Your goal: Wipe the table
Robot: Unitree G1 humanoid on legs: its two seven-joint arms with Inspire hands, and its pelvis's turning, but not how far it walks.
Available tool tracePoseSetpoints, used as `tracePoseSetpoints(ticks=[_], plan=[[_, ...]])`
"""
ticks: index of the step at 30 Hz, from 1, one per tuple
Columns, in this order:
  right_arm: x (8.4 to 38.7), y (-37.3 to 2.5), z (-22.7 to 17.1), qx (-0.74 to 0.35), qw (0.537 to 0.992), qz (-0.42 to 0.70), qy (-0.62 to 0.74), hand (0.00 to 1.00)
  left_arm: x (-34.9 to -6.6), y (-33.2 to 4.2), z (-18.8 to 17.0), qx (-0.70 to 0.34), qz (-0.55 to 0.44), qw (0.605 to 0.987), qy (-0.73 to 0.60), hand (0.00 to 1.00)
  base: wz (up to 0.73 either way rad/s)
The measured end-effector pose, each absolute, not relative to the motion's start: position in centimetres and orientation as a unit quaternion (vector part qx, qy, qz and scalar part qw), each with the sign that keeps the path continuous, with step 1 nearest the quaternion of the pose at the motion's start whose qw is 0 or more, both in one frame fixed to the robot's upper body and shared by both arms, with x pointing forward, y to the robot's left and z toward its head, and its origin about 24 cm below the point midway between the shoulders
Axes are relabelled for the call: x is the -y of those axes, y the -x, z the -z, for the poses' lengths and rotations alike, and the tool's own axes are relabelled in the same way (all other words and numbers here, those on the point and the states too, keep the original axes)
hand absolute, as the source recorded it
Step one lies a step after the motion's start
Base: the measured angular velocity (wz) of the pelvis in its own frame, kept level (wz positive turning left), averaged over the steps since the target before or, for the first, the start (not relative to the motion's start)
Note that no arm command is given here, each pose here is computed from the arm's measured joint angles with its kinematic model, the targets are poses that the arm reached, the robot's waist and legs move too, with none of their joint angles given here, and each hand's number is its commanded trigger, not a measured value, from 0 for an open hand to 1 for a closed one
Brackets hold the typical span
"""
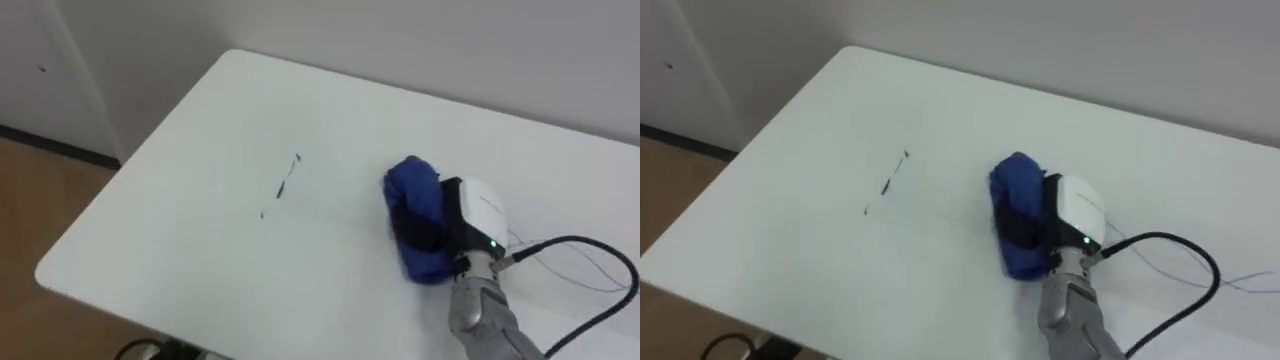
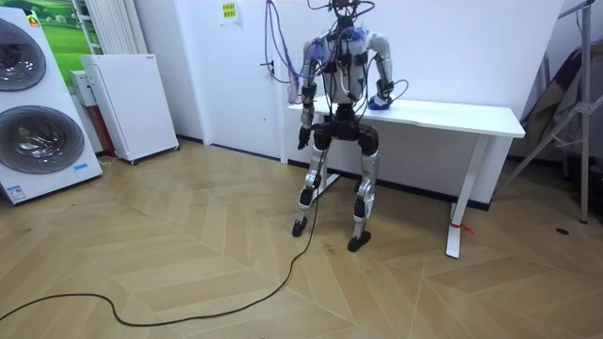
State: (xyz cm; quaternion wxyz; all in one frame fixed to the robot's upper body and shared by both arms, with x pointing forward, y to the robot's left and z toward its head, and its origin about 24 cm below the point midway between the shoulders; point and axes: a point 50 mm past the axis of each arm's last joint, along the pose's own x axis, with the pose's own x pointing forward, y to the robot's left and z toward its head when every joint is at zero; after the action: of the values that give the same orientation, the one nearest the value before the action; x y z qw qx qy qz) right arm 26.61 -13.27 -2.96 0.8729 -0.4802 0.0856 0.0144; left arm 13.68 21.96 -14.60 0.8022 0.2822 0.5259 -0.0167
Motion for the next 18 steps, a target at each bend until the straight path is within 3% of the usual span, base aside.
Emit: tracePoseSetpoints(ticks=[3,6,9,12,14,18], plan=[[12.1,-27.7,2.0,-0.057,0.868,-0.04,0.492,1.0,-21.9,-13.7,14.5,-0.526,0.014,0.802,-0.283,0.0,0.12],[13.9,-27.0,2.9,-0.044,0.861,-0.014,0.507,1.0,-22.5,-12.1,14.8,-0.536,-0.002,0.799,-0.272,0.0,0.46],[19.5,-23.4,4.8,-0.074,0.856,0.084,0.505,1.0,-25.2,-8.8,15.0,-0.572,-0.031,0.767,-0.29,0.0,0.97],[27.1,-15.9,6.8,-0.184,0.823,0.237,0.482,1.0,-29.1,-5.5,14.2,-0.605,-0.063,0.714,-0.345,0.0,0.58],[29.1,-14.0,7.3,-0.226,0.809,0.274,0.468,1.0,-30.2,-4.7,13.9,-0.615,-0.072,0.704,-0.349,0.0,-0.1],[31.1,-13.5,7.3,-0.259,0.798,0.297,0.455,1.0,-29.4,-5.0,14.1,-0.612,-0.06,0.709,-0.345,0.0,-0.26]])
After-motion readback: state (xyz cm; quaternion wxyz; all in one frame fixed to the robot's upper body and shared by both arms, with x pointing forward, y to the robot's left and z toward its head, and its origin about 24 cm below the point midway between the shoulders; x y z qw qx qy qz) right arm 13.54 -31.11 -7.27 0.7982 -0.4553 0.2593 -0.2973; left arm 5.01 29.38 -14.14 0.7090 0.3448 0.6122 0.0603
